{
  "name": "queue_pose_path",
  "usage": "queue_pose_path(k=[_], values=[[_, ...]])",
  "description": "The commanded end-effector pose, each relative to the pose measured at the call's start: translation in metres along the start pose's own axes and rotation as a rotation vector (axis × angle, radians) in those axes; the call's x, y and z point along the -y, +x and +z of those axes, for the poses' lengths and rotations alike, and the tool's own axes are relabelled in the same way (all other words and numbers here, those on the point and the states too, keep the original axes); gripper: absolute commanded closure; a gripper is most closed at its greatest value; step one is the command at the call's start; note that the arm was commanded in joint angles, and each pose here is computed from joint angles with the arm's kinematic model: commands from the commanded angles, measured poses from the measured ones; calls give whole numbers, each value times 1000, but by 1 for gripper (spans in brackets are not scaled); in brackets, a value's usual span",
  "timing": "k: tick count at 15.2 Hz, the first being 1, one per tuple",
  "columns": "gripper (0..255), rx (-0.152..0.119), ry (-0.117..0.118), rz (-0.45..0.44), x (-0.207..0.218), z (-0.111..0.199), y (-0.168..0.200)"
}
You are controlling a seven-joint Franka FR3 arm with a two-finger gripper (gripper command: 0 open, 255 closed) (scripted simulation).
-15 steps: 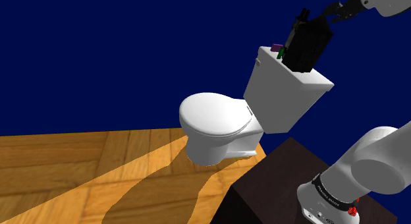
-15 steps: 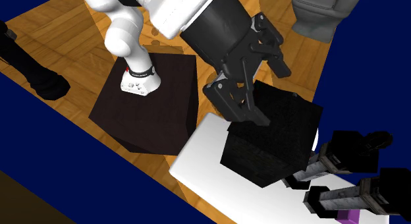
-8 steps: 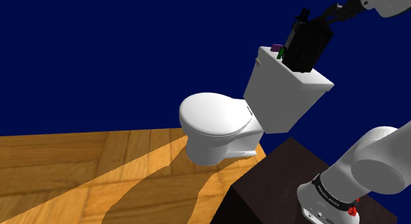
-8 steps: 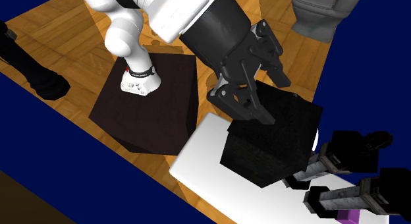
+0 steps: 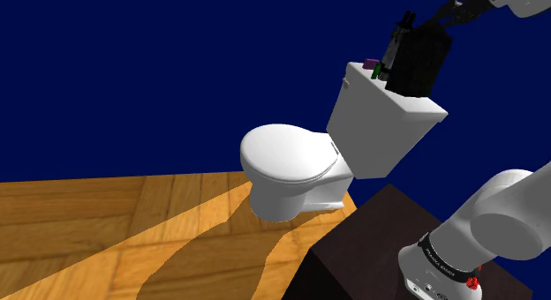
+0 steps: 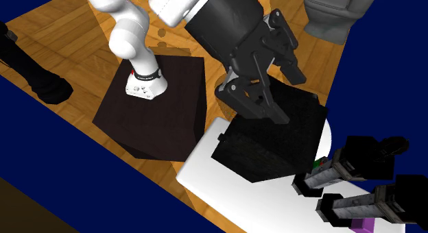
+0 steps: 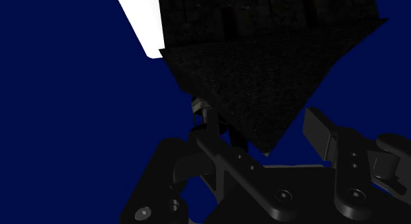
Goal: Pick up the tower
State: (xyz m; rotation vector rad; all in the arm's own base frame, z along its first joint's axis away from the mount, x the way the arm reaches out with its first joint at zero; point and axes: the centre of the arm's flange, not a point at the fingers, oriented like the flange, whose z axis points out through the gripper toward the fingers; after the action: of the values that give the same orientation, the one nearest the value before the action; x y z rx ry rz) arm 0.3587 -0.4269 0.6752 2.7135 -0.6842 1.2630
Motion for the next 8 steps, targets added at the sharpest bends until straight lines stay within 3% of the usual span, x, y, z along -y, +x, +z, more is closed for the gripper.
queue_pose_path(k=[1, 8], values=[[255, -1, 0, 0, 2, -7, 8], [255, -1, 0, 0, 6, -31, 36]])
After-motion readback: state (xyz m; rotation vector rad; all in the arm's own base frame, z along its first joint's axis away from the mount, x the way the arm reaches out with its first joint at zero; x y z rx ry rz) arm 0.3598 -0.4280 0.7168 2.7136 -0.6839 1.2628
